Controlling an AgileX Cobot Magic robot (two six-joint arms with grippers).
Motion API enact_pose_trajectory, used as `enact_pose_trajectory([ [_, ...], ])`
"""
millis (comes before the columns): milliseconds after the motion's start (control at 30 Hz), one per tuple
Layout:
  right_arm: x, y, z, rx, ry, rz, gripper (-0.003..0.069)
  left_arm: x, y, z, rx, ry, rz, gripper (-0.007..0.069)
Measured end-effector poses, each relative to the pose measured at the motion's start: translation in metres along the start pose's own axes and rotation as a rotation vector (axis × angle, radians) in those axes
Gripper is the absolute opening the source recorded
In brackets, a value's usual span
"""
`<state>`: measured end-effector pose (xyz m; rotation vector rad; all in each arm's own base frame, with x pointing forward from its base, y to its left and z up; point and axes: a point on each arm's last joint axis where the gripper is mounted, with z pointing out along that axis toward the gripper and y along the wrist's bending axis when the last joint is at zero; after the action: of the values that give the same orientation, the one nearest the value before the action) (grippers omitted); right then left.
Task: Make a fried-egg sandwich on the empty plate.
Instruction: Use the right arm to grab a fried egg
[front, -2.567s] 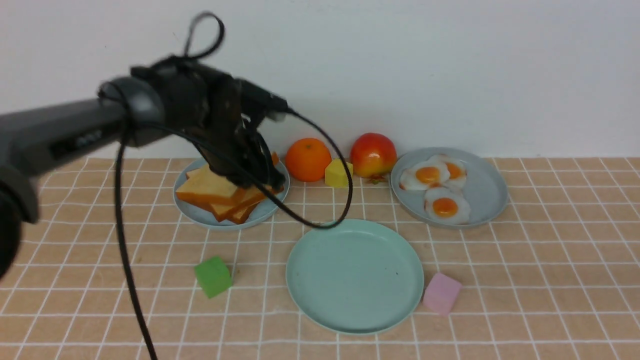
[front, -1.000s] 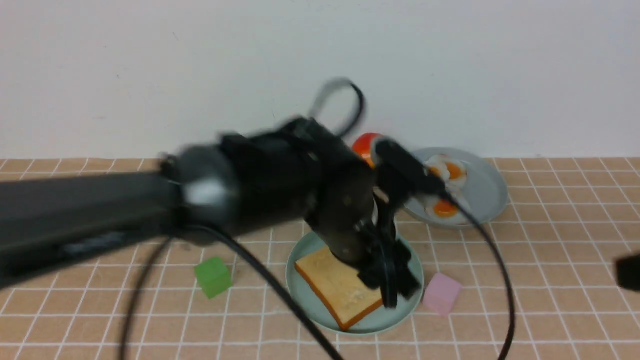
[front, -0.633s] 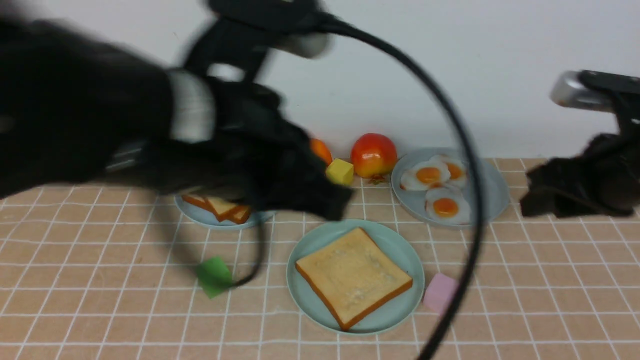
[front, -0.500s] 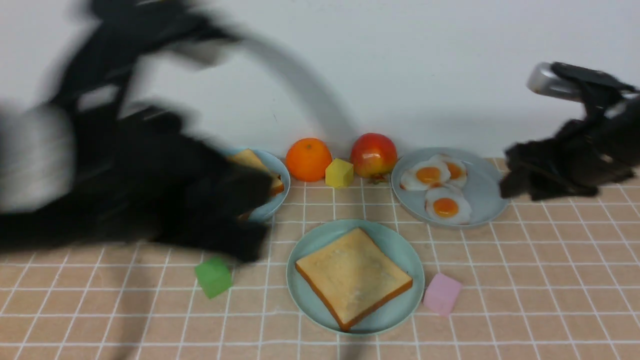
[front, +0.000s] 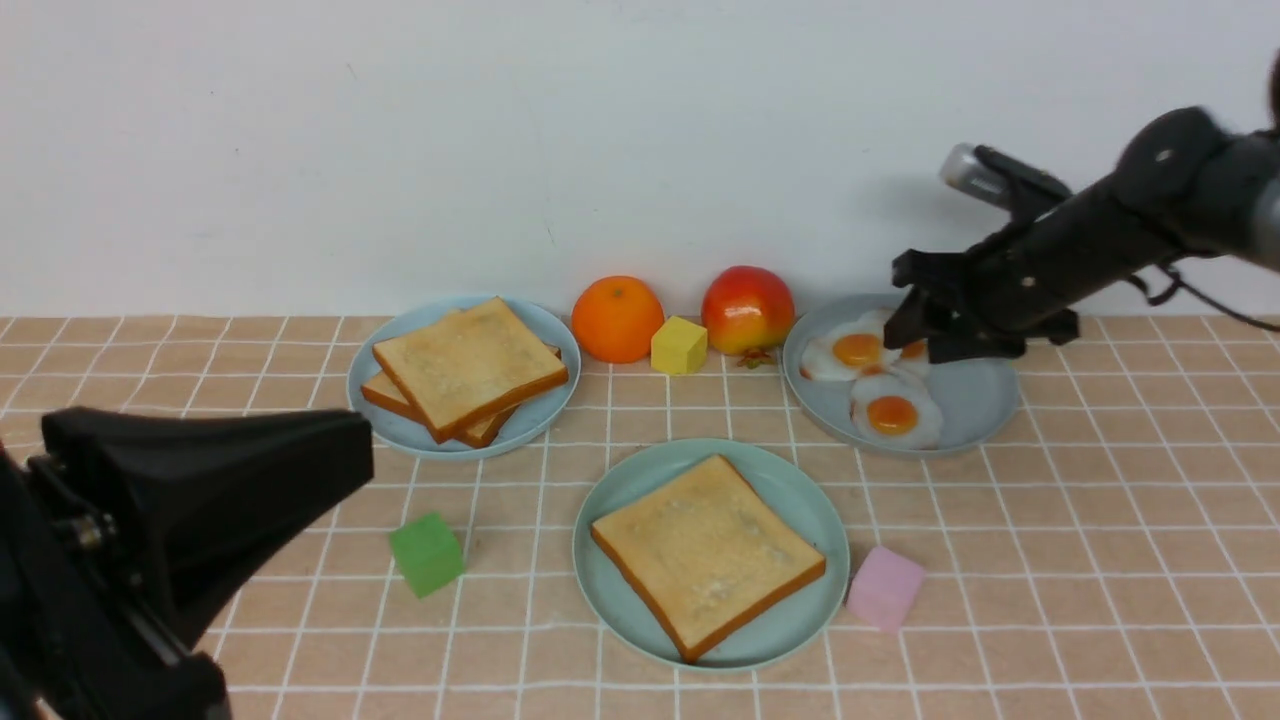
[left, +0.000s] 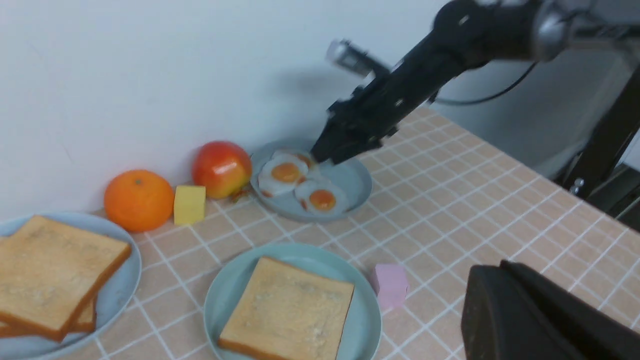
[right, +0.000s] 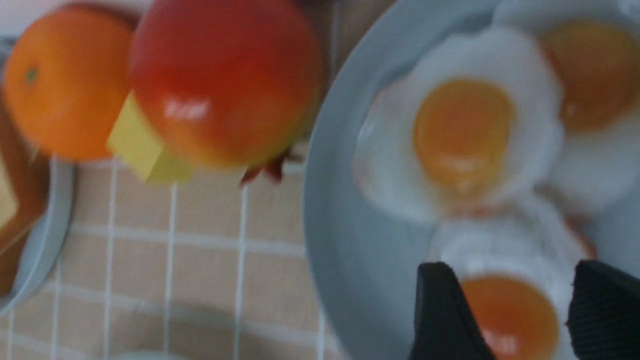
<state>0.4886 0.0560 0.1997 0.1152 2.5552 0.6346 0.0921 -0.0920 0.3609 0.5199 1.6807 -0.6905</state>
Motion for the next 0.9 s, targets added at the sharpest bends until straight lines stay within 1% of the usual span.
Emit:
enact_pose_trajectory([
  [133, -0.012, -0.006, 0.019, -0.007, -0.024, 0.021, 0.0360, -0.002, -0.001, 0.000, 0.010, -0.027, 0.001, -0.0013],
  [367, -0.013, -0.017, 0.045, -0.002, -0.018, 0.054, 0.0360, -0.003, -0.001, 0.000, 0.010, -0.028, 0.001, -0.0013],
  [900, -0.016, -0.019, 0.047, 0.008, -0.047, 0.051, 0.0360, -0.003, -0.001, 0.000, 0.010, -0.028, 0.001, -0.0013],
])
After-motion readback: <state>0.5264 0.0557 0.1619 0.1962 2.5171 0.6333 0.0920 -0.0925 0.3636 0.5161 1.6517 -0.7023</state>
